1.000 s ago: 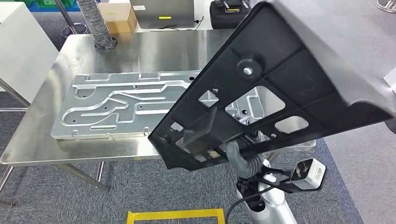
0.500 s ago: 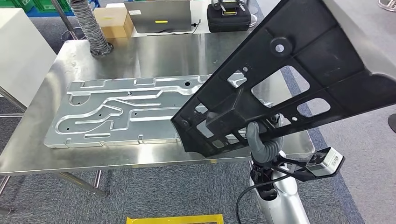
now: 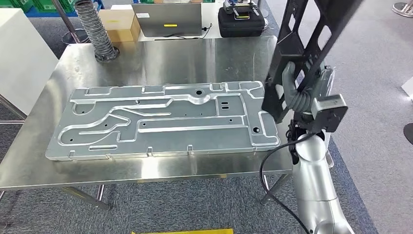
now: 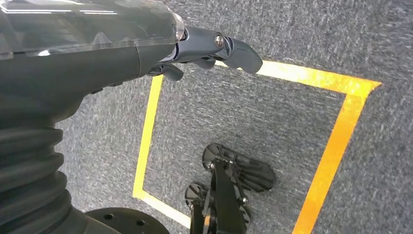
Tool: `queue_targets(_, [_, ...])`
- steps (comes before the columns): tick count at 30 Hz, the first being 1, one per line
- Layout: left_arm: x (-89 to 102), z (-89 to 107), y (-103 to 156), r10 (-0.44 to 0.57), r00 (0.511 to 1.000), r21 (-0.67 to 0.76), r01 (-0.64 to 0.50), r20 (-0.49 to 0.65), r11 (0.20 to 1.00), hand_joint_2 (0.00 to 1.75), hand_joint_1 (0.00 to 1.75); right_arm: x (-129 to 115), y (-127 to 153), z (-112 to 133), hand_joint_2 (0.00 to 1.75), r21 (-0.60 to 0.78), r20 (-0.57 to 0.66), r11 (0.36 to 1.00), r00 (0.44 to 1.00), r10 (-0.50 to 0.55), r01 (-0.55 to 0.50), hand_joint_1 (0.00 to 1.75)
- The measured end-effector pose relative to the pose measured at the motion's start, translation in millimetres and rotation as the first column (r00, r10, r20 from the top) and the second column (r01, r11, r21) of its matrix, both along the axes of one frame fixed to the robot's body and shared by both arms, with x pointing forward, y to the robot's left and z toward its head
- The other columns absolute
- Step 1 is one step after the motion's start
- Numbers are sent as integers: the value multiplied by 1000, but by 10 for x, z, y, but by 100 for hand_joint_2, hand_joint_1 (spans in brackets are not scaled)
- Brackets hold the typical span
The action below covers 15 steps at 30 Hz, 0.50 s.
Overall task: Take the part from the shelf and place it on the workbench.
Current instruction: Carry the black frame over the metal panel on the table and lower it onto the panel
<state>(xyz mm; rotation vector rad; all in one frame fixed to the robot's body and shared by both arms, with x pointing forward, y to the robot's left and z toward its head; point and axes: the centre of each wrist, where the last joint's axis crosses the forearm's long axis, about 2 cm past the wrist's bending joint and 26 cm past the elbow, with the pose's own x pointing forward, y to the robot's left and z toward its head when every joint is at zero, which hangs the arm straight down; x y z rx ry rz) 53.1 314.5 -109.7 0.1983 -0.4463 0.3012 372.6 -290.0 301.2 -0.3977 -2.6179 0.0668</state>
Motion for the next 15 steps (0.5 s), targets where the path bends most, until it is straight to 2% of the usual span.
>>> queue_targets(2, [10,1,-9,-7,1000,-2,7,5,1000,175,0,106,-82,106,175,-58,8,988,990,-141,141,136])
queue_targets(4, [28,3,-15,-15,1000,-3,15,11,1000,175,0,206,-153,172,175,-136,28,940,949,-313,313,136])
queue_targets(6, [34,3,-24,-26,1000,-5,26,12,1000,175,0,302,-205,227,175,-227,74,852,881,-467,471,136])
queue_targets(8, [39,4,-37,-36,999,-9,36,13,999,175,0,409,-212,343,175,-314,135,762,821,-555,567,136])
queue_targets(11, [87,10,-41,-48,999,-12,49,20,999,175,0,597,-132,525,175,-479,220,616,765,-605,625,136])
queue_targets(15, [137,18,-44,-66,998,-18,66,25,998,175,0,850,89,560,175,-729,289,382,761,-581,568,136])
